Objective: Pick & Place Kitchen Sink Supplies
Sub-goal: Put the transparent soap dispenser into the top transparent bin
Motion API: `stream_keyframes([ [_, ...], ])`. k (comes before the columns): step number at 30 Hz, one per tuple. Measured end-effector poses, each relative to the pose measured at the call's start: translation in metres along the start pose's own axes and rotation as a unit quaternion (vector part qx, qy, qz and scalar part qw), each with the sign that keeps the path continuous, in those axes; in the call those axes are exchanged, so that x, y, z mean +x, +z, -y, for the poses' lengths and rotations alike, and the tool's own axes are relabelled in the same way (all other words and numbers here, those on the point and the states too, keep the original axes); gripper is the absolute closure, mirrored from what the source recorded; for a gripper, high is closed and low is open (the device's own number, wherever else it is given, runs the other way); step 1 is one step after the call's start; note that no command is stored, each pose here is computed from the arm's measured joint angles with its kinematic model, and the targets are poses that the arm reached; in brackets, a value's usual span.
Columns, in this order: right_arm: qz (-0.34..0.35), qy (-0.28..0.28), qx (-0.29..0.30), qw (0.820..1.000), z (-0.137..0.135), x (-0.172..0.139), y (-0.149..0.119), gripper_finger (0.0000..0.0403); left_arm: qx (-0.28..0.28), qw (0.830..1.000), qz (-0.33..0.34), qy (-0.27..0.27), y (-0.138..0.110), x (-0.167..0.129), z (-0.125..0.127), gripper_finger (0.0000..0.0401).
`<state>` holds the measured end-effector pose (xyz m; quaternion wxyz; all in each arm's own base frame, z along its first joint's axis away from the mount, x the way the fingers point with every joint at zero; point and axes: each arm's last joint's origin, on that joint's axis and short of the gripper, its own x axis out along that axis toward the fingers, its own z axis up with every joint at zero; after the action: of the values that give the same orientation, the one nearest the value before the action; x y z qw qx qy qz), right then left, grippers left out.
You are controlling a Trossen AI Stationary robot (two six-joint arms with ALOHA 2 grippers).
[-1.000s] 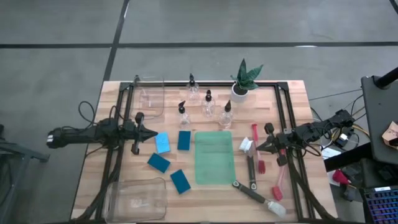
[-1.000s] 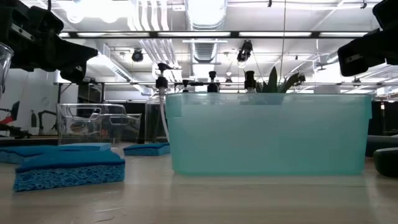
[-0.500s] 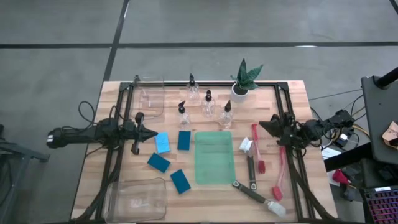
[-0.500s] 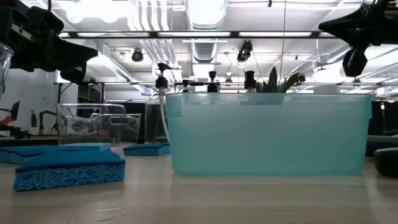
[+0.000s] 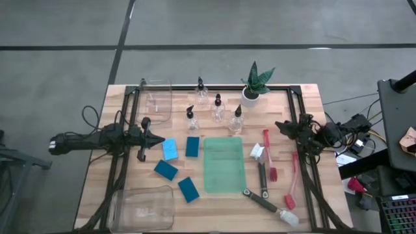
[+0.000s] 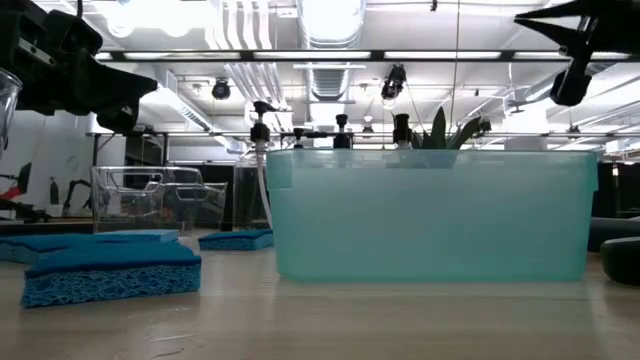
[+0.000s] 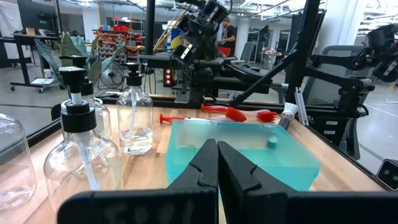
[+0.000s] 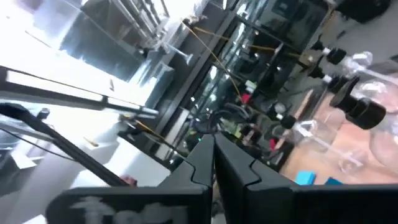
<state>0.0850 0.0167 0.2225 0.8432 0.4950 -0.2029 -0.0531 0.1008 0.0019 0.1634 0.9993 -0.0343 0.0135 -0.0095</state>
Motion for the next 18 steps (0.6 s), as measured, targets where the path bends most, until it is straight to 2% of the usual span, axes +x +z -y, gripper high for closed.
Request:
stream_keyframes([
  [3, -0.013, -0.022, -0.019, 0.999, -0.009, 0.007, 0.000, 0.0374, 0.000, 1.000, 0.000, 0.000, 0.000, 0.000, 0.000, 0.0401],
  [7, -0.038, -0.094, -0.060, 0.993, -0.024, 0.022, 0.000, 0.0331, 0.000, 1.000, 0.000, 0.000, 0.000, 0.000, 0.000, 0.0401],
  [12, -0.056, -0.188, -0.077, 0.977, -0.043, 0.047, 0.000, 0.0258, 0.000, 1.000, 0.000, 0.000, 0.000, 0.000, 0.000, 0.0401],
  [18, -0.044, -0.299, -0.088, 0.949, -0.055, 0.087, 0.003, 0.0159, 0.000, 1.000, 0.000, 0.000, 0.000, 0.000, 0.000, 0.0401],
])
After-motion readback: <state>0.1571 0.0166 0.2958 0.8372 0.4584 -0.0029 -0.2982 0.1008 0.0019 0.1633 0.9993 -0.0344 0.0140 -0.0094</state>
